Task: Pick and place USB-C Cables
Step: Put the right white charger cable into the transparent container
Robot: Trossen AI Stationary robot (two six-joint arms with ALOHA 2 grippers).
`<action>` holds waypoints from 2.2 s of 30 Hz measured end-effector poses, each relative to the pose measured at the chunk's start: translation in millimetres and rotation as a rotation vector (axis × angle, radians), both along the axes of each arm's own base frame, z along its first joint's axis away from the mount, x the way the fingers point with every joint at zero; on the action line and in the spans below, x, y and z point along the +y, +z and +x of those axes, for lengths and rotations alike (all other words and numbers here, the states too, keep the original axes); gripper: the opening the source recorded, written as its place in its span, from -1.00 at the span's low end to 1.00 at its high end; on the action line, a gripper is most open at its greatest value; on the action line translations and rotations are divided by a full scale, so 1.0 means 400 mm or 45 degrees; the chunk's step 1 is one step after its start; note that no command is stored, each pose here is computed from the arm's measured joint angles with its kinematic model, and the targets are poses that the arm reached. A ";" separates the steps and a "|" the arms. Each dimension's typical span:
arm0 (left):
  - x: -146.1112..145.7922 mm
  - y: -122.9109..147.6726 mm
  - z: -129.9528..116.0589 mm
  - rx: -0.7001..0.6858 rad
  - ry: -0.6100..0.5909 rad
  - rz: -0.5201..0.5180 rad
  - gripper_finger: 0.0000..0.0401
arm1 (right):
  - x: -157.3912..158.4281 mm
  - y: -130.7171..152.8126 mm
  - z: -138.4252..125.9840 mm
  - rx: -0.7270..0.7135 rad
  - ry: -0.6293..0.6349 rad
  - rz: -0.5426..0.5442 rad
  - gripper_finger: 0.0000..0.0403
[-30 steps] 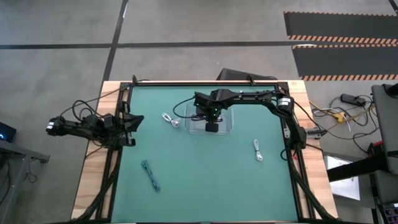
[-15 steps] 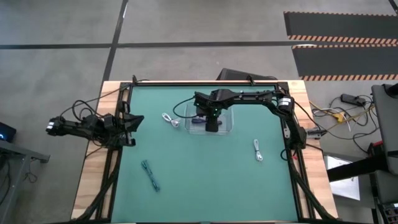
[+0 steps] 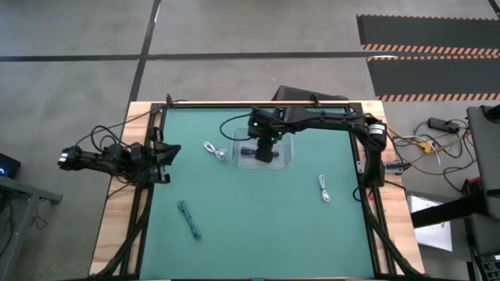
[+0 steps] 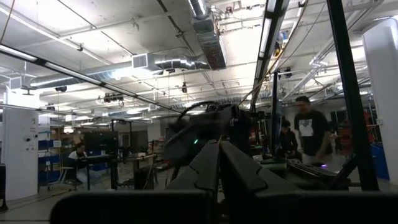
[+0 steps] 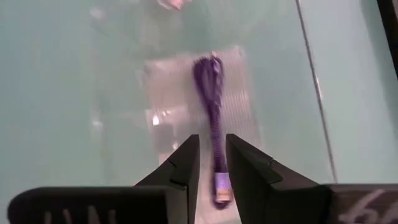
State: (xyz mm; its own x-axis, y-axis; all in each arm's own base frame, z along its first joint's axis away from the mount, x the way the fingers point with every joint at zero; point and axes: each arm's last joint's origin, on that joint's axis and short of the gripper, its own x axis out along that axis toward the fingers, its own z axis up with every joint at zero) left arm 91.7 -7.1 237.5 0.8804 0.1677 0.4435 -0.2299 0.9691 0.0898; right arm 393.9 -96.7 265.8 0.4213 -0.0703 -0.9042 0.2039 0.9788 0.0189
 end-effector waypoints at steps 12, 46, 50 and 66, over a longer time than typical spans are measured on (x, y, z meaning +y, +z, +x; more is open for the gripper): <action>0.000 0.000 0.000 -0.001 0.000 0.000 -1.00 | 0.185 0.046 0.011 -0.093 -0.071 0.147 -0.69; 0.000 0.004 -0.002 -0.024 -0.002 -0.007 -1.00 | 0.430 -0.084 -0.117 0.158 -0.228 0.237 -0.69; 0.000 0.004 -0.002 -0.024 -0.002 -0.007 -1.00 | 0.422 -0.101 -0.158 0.198 -0.322 0.256 -0.69; 0.000 0.004 -0.002 -0.025 -0.002 -0.007 -1.00 | 0.376 -0.189 -0.364 0.374 -0.821 0.312 -0.69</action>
